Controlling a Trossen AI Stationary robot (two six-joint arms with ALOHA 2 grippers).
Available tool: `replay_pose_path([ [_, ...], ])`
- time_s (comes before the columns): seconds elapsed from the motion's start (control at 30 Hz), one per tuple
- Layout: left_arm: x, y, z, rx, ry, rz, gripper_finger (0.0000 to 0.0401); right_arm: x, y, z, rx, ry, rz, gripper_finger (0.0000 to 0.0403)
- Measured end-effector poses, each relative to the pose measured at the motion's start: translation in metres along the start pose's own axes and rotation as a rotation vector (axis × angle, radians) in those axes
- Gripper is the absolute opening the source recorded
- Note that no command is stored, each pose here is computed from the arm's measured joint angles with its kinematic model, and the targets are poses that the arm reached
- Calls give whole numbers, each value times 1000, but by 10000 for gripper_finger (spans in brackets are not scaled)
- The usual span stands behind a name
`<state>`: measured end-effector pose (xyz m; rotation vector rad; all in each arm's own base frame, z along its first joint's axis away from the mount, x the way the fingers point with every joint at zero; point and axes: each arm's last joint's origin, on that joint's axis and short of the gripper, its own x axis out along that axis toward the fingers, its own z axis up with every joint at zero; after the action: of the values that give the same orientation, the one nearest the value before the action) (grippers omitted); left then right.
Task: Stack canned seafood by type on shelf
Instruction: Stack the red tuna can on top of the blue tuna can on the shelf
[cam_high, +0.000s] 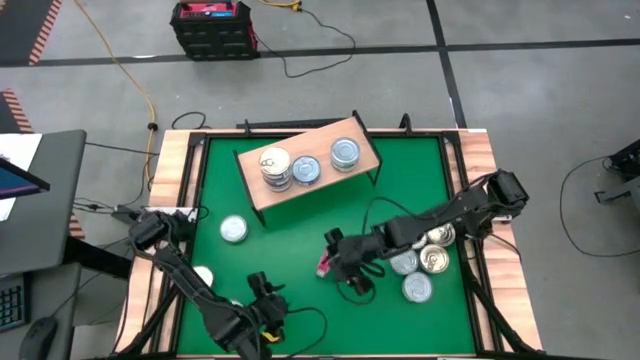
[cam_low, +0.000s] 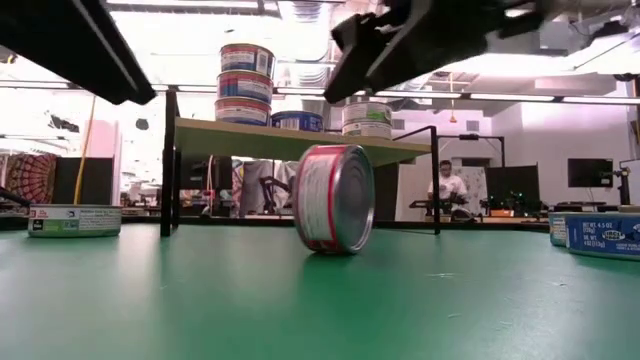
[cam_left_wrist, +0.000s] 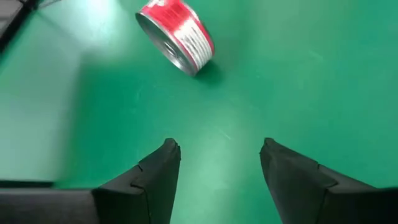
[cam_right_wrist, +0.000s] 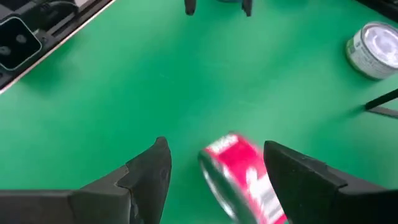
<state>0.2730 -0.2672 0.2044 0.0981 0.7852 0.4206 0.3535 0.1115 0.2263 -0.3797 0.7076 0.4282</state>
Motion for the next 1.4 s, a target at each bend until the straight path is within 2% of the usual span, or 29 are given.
replay_pose_path([
  [0.17,21,15,8,63,-13,-43,196,-10,-31,-2,-13,59,48,287],
  [0.43,60,54,19,174,-87,-269,191,-18,-69,-29,-24,164,80,287],
  [0.6,61,91,16,124,-217,-367,191,-21,-78,-39,-71,206,86,287],
  [0.83,55,133,-9,6,-322,-383,191,-22,-78,-41,-173,260,52,286],
  [1.07,51,142,-16,-10,-379,-395,191,-23,-80,-45,-205,316,17,286],
  [1.4,52,142,-16,41,-386,-371,191,9,-81,-63,-208,428,89,286],
])
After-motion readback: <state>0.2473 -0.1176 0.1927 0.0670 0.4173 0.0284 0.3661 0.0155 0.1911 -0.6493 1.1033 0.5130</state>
